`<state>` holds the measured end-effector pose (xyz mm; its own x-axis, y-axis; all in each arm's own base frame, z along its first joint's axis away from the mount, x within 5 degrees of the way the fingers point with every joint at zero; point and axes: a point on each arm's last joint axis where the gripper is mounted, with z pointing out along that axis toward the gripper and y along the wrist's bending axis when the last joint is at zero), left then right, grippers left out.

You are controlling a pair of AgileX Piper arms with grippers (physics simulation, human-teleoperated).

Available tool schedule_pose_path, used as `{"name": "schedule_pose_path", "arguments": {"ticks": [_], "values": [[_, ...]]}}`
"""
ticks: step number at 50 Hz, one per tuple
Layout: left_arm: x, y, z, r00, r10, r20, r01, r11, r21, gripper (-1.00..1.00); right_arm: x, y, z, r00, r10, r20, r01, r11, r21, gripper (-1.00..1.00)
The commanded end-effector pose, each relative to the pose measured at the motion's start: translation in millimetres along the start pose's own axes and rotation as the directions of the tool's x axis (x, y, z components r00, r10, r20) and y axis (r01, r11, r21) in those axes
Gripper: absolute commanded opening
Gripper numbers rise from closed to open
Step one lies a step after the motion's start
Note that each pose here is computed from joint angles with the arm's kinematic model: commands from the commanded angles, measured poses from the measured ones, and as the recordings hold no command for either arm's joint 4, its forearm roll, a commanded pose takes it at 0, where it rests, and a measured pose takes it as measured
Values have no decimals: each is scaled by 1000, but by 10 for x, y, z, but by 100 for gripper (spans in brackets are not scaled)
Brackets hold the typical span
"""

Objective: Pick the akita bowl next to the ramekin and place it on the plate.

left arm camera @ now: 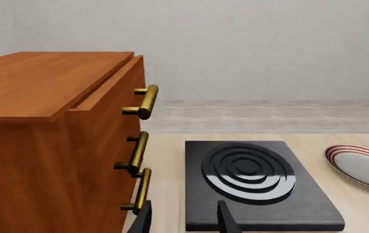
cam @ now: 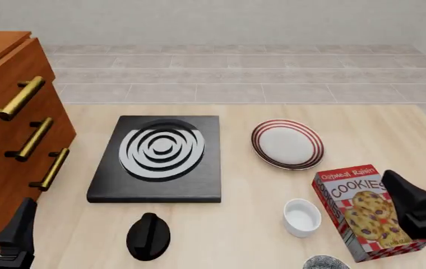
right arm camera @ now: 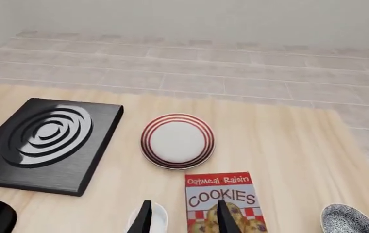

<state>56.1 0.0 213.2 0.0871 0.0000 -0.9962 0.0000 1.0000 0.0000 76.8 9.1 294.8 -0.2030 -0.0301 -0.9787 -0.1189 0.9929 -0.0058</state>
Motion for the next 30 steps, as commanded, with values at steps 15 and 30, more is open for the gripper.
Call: {"name": "schedule_pose_path", "arguments": {"ticks": [15,30], "values": [[0,0,0,1000,0,0,0,1000,0,100,-251,28,42,987,43,-153,-47,999,-26,100],[0,0,0,1000,0,0,0,1000,0,100,-195,50,-115,970,37,-239,-52,997,-57,100]]}}
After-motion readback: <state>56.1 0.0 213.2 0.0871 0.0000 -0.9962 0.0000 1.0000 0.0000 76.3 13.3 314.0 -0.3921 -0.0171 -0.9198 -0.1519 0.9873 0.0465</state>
